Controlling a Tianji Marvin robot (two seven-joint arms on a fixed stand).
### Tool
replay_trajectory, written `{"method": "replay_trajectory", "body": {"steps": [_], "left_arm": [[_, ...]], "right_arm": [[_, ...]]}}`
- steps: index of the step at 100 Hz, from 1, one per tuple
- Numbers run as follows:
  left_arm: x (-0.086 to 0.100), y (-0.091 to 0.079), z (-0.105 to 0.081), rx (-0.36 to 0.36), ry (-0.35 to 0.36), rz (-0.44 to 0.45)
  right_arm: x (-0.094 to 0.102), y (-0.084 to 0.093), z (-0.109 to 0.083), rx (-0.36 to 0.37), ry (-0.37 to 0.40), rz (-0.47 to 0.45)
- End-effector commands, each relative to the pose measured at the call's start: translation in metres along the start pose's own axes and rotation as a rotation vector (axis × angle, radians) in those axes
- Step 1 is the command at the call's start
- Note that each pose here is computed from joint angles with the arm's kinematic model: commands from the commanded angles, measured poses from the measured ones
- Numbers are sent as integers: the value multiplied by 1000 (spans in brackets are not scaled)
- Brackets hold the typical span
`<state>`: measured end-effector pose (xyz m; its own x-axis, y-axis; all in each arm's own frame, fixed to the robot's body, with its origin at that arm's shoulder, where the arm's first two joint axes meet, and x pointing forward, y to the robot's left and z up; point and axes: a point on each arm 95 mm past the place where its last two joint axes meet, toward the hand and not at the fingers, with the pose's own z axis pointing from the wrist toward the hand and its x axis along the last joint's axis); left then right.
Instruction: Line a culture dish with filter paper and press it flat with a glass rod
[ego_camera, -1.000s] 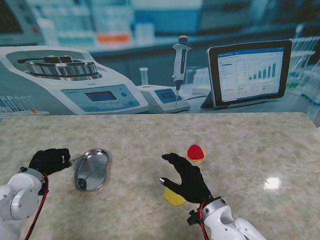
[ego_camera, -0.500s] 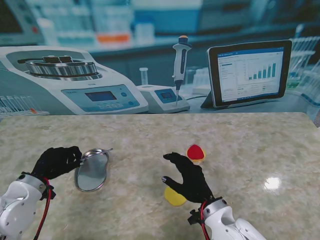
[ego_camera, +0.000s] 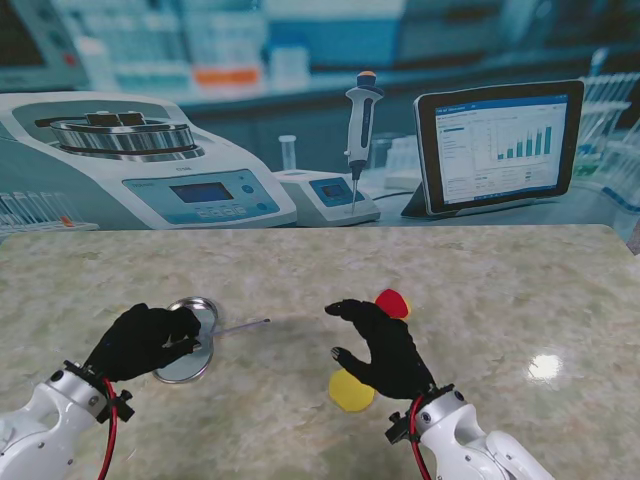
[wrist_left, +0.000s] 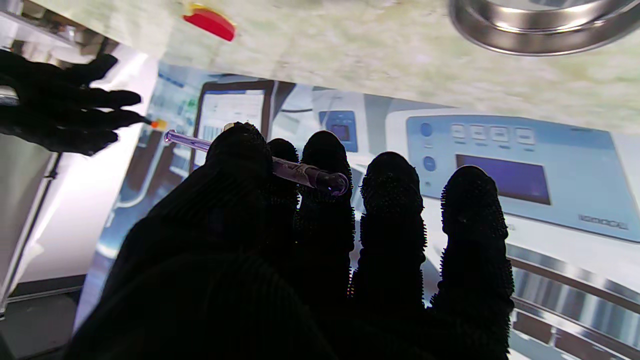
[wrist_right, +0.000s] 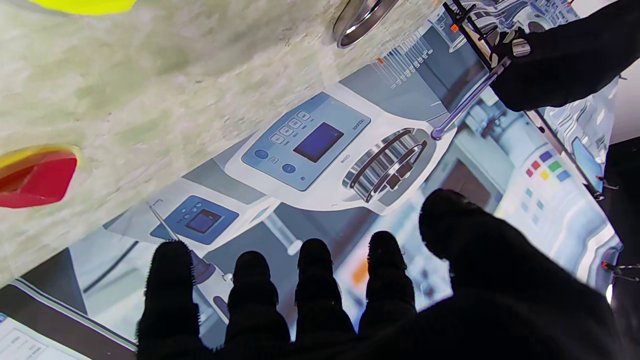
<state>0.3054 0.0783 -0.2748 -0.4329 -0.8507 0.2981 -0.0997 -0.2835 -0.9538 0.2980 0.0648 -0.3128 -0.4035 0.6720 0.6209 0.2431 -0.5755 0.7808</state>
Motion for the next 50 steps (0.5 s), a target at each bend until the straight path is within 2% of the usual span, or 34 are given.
{"method": "replay_trajectory", "body": {"steps": [1,21,50], "left_arm": [[13,2,-1,-2,28,-18],[33,5,1,-15,87,-47],[49,8,7,-39,144,-32]], "right_arm": [[6,6,1,-1,29,-8],[12,18,5,27,80,-29],[23,27,6,66,143,-20]]}}
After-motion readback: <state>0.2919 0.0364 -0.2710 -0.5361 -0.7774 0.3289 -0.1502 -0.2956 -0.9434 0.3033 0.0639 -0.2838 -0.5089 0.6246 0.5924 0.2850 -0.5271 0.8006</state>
